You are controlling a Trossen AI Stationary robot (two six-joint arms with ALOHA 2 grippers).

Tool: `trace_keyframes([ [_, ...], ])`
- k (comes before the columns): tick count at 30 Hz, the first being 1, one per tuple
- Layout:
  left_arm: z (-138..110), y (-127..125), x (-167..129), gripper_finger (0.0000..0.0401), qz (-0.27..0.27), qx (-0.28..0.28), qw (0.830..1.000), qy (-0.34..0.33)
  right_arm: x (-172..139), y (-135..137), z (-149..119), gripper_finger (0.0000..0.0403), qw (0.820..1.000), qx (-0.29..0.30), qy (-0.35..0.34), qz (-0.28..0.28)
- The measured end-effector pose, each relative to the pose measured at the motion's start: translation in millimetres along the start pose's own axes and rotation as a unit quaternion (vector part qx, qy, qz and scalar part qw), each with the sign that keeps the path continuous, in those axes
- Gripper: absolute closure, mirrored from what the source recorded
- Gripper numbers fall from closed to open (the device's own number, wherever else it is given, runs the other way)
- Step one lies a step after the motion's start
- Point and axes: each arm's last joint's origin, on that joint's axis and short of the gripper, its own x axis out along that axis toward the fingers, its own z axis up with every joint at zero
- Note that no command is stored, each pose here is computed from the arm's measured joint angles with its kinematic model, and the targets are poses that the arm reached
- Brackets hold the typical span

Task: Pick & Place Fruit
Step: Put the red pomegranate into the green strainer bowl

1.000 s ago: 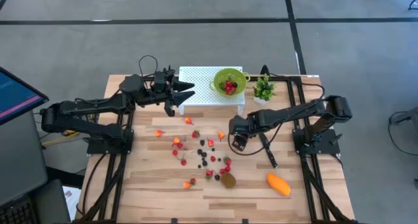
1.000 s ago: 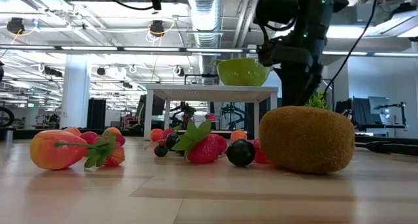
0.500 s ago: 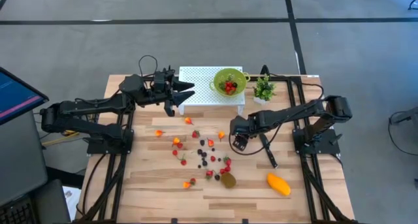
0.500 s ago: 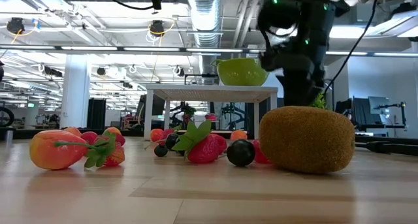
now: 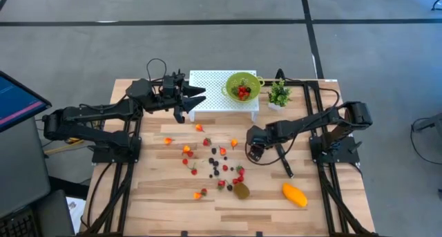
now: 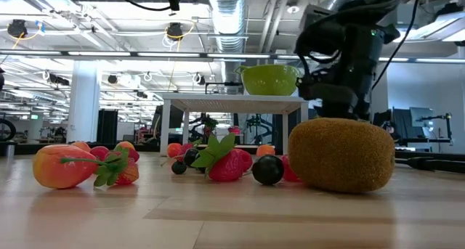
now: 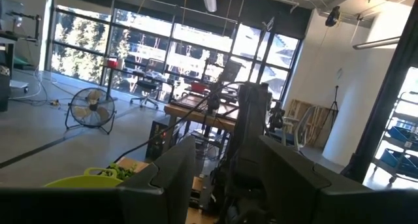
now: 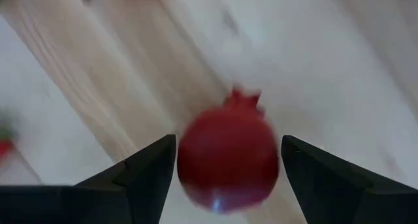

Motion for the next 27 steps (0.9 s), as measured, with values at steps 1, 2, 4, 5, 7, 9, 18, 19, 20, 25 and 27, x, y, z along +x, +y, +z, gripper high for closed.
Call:
trace_keyframes([
  [1, 0.0, 0.0, 0.0, 0.0242, 0.000, 0.000, 1.000, 0.000, 1.5, -1.4, -2.5, 0.0131, 1.000, -0.001, 0.006, -0.002],
  [2, 0.0, 0.0, 0.0, 0.0242, 0.000, 0.000, 1.000, 0.000, 3.0, -2.5, -4.5, 0.0131, 1.000, -0.001, 0.009, -0.004],
  [4, 0.0, 0.0, 0.0, 0.0242, 0.000, 0.000, 1.000, 0.000, 5.7, -4.1, -7.3, 0.0131, 1.000, -0.001, 0.010, -0.004],
  [5, 0.0, 0.0, 0.0, 0.0242, 0.000, 0.000, 1.000, 0.000, 7.0, -4.9, -8.7, 0.0131, 1.000, -0.001, 0.010, -0.004],
  [7, 0.0, 0.0, 0.0, 0.0242, 0.000, 0.000, 1.000, 0.000, 8.4, -5.8, -10.1, 0.0131, 1.000, 0.004, 0.004, -0.001],
  [9, 0.0, 0.0, 0.0, 0.0242, 0.000, 0.000, 1.000, 0.000, 9.1, -6.0, -10.5, 0.0131, 1.000, 0.008, 0.001, 0.000],
  [18, 0.0, 0.0, 0.0, 0.0242, 0.000, 0.000, 1.000, 0.000, 10.1, -4.5, -7.6, 0.0131, 1.000, 0.012, -0.015, 0.010],
  [19, 0.0, 0.0, 0.0, 0.0242, 0.000, 0.000, 1.000, 0.000, 10.2, -4.3, -6.9, 0.0131, 1.000, 0.013, -0.018, 0.012],
  [20, 0.0, 0.0, 0.0, 0.0242, 0.000, 0.000, 1.000, 0.000, 10.3, -3.8, -6.2, 0.0131, 1.000, 0.014, -0.022, 0.015],
  [25, 0.0, 0.0, 0.0, 0.0242, 0.000, 0.000, 1.000, 0.000, 10.9, -2.0, -4.0, 0.0131, 0.999, 0.015, -0.033, 0.024],
  [27, 0.0, 0.0, 0.0, 0.0242, 0.000, 0.000, 1.000, 0.000, 10.8, -2.0, -4.0, 0.0131, 0.999, 0.015, -0.033, 0.023],
])
